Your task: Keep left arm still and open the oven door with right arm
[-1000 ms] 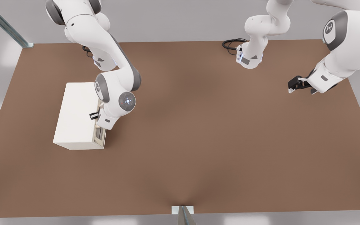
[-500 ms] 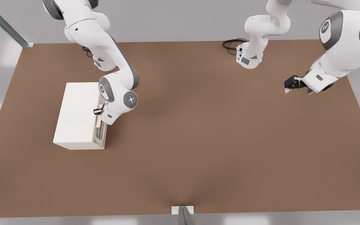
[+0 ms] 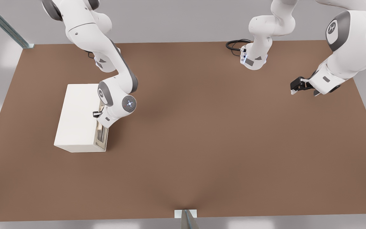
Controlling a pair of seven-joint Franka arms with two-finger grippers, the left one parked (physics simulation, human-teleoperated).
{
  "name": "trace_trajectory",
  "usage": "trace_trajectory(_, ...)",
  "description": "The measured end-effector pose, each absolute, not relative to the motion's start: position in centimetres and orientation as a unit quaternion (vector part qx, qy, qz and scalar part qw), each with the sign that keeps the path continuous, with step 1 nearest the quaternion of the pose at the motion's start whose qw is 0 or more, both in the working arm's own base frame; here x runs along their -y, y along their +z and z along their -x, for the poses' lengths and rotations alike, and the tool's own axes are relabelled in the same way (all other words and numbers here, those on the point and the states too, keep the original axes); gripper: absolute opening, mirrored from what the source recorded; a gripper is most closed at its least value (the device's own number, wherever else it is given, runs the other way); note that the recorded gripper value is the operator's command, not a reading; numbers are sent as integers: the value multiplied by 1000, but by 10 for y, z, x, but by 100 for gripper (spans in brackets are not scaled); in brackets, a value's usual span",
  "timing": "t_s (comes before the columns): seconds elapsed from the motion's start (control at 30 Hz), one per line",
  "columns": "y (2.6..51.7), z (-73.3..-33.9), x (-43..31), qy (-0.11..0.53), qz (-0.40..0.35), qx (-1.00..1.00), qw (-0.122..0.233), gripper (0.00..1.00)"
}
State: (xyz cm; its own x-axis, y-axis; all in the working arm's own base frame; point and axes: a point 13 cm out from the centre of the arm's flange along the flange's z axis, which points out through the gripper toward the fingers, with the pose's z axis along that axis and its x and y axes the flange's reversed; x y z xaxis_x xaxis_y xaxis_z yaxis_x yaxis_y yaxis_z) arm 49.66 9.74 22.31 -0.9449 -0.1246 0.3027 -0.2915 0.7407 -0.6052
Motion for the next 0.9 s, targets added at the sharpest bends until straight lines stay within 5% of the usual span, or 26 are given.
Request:
trace_trajectory(0.37,221,-499,-104,344,-101,927,107,21)
trace_trajectory(0.57,240,-508,-168,316,-112,939,74,21)
trace_trajectory(0.6,255,-528,-176,298,-96,947,68,100)
trace_trajectory(0.73,307,-586,-45,177,59,976,111,100)
trace_trajectory(0.9,431,-553,-2,70,87,991,74,100)
